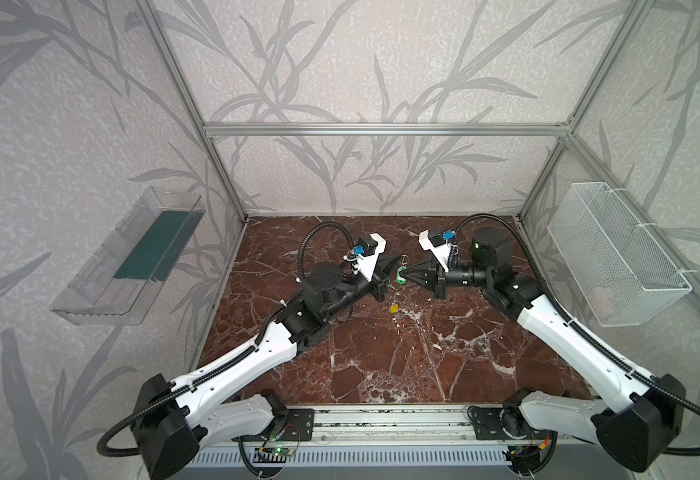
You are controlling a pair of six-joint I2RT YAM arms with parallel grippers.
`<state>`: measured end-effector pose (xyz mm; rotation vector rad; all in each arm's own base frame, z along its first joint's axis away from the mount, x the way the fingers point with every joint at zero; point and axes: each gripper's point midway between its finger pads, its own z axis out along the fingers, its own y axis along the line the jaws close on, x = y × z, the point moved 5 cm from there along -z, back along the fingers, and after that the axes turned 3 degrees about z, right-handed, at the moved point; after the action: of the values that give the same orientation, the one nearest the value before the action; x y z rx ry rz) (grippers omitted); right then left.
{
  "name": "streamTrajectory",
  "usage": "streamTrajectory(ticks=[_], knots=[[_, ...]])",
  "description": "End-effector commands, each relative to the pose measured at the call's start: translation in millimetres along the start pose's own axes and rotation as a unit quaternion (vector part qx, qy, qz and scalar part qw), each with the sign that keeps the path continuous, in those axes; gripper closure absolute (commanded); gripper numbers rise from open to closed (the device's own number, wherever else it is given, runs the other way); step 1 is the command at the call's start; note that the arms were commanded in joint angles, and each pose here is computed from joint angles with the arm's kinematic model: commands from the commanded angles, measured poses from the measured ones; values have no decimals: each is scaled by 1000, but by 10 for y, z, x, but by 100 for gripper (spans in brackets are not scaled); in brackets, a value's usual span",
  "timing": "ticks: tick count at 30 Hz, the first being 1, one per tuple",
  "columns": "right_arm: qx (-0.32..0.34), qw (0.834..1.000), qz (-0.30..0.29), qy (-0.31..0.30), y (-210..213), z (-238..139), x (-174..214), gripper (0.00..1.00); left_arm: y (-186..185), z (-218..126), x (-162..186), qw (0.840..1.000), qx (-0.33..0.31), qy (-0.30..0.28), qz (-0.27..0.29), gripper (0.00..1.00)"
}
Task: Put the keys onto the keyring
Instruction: 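Thread the green-tagged key's ring through the plate ring with the right gripper, then open the right gripper and withdraw while the left gripper lowers the plate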
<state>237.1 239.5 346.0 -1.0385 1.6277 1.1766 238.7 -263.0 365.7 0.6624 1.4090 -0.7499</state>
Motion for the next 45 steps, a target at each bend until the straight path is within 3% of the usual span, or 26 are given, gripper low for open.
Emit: streamTrajectory(ticks=[1,21,23,28,29,30,31,40,45], knots=[[-8,1000,-26,-10,107,-51,-128,100,-15,-73,-190,999,3,-38,-2,100],[18,999,-39,9,98,-102,-91,100,-23,-161,-241,998,2,-61,-4,100],[23,999,-41,9,96,-111,-97,90,-24,-161,-242,998,3,-62,-4,100],[35,998,-41,7,78,-121,-106,87,-29,-162,-234,998,5,-62,-4,100],[38,998,-42,7,72,-122,-106,88,-29,-155,-216,998,5,-59,-4,100],[41,998,-41,8,62,-119,-102,97,-23,-154,-217,998,3,-60,-4,100],[45,998,-37,11,40,-109,-87,100,-19,-149,-199,998,2,-57,-6,100],[51,998,-35,15,-1,-98,-52,100,30,-226,-130,999,-20,-42,-8,100],[58,998,-24,21,-44,-78,-3,100,162,-323,19,997,-78,-5,-20,100]])
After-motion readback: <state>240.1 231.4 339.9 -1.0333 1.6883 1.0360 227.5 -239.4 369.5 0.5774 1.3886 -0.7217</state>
